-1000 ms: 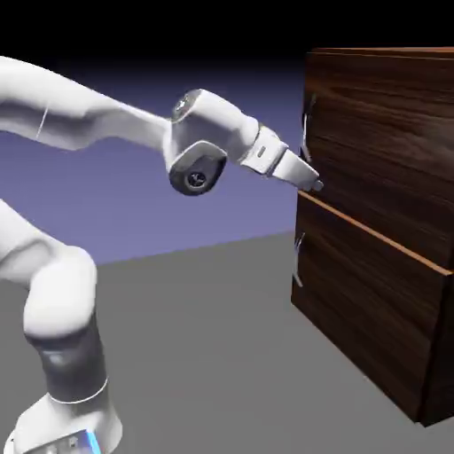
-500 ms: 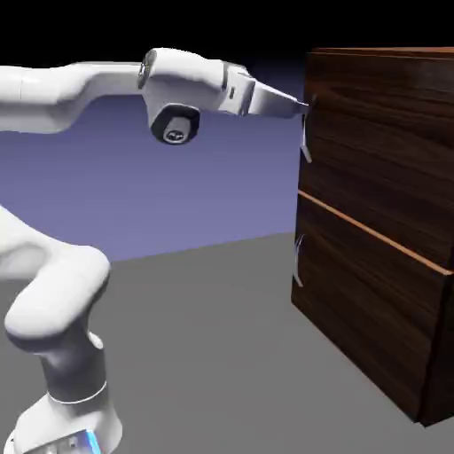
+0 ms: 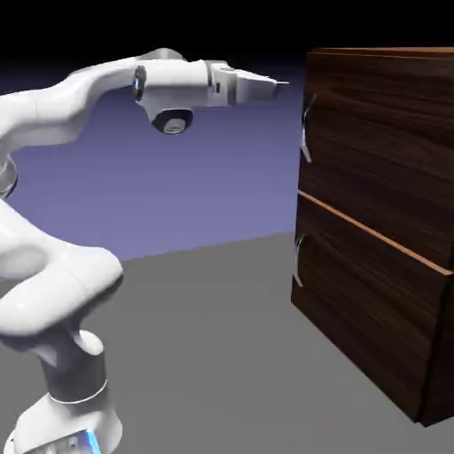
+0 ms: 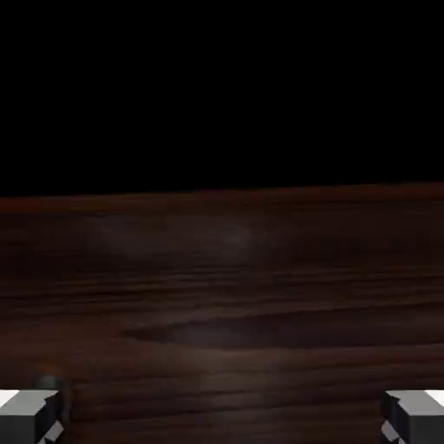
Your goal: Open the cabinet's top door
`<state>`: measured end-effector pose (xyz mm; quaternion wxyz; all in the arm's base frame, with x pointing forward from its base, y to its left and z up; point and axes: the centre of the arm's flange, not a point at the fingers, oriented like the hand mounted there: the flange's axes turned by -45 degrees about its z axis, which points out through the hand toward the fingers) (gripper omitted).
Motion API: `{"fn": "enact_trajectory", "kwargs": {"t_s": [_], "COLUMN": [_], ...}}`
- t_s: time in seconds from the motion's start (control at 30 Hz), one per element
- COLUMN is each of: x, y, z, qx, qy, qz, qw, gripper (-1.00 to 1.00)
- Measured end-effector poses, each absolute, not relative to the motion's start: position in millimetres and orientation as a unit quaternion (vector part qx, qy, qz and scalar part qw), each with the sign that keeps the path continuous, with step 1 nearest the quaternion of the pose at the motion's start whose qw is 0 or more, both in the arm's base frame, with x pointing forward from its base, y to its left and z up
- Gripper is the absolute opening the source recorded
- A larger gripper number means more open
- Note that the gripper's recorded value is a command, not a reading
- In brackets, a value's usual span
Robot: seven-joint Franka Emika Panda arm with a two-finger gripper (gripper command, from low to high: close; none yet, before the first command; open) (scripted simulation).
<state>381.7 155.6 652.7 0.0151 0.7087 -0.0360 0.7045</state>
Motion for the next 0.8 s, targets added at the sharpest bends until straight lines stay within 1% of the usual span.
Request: {"fn": "enact_trajectory", "kwargs": {"t_s": [0.2, 0.4, 0.47, 0.6, 0.63, 0.7, 0.8], "x": [412.9, 452.7, 456.1, 499.6, 506.0, 506.1, 481.8], "y": [191.9, 217.7, 219.1, 217.9, 217.2, 217.2, 209.7], "z": [611.1, 549.9, 544.2, 544.4, 544.2, 544.2, 544.1], "qx": [0.702, 0.706, 0.707, 0.707, 0.707, 0.707, 0.707], "qy": [-0.022, -0.014, -0.014, -0.013, -0.014, -0.014, 0.006], "qz": [0.711, 0.708, 0.707, 0.707, 0.707, 0.707, 0.707], "qw": [0.015, 0.014, 0.014, 0.014, 0.014, 0.014, -0.006], "gripper": [0.0, 0.0, 0.0, 0.0, -1.0, -1.0, -1.0]}}
